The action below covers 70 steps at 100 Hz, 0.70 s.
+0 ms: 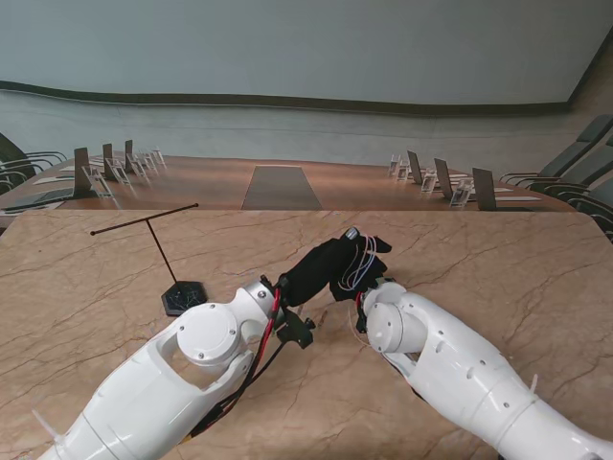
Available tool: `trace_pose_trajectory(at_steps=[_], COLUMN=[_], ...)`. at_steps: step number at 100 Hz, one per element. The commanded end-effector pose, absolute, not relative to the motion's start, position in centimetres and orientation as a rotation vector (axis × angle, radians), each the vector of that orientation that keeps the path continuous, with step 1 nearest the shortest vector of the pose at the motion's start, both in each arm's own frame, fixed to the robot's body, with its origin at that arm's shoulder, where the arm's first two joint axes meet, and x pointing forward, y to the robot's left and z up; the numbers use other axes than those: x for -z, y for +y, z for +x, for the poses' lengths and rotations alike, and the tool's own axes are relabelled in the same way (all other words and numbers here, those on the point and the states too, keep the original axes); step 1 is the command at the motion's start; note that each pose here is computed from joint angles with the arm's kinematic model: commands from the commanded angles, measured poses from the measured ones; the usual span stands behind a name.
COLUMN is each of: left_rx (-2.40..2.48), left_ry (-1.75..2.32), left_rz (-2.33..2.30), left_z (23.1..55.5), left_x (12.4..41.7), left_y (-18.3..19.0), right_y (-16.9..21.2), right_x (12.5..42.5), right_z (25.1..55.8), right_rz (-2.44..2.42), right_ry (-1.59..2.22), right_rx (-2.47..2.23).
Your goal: Take the wired earphone off the rack, coil the cable and place them on the table
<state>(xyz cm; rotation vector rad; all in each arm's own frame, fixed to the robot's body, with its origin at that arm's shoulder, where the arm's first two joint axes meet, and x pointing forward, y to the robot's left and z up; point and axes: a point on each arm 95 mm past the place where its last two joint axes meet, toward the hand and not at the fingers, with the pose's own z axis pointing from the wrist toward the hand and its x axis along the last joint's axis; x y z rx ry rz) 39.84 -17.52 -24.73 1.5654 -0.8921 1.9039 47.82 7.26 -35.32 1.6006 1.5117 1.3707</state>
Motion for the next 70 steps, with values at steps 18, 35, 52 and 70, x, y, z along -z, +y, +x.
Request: trace_pose_trajectory(at_steps=[18, 35, 52, 70], left_rx=[-1.867, -1.849, -1.839, -1.833], left_ry=[-0.905, -0.916, -0.937, -0.958], left_rz=[1.572, 1.590, 1.610, 1.638], left_z=[38.7, 38.4, 38.3, 38.5], left_x=[25.1, 25.5, 26.0, 26.8], left_y=[-17.2, -16.9, -16.6, -16.4], right_y=[5.6, 3.7, 1.9, 0.9], right_x=[34.4, 33.0, 31.0, 27.6], right_z=[49.5, 50.2, 51.3, 51.4], right_rz=[1.593, 1.578, 1.540, 1.446], right_ry=[1.394, 1.306, 1.217, 1.171], right_rx=[-1.382, -1.387, -1.422, -1.518])
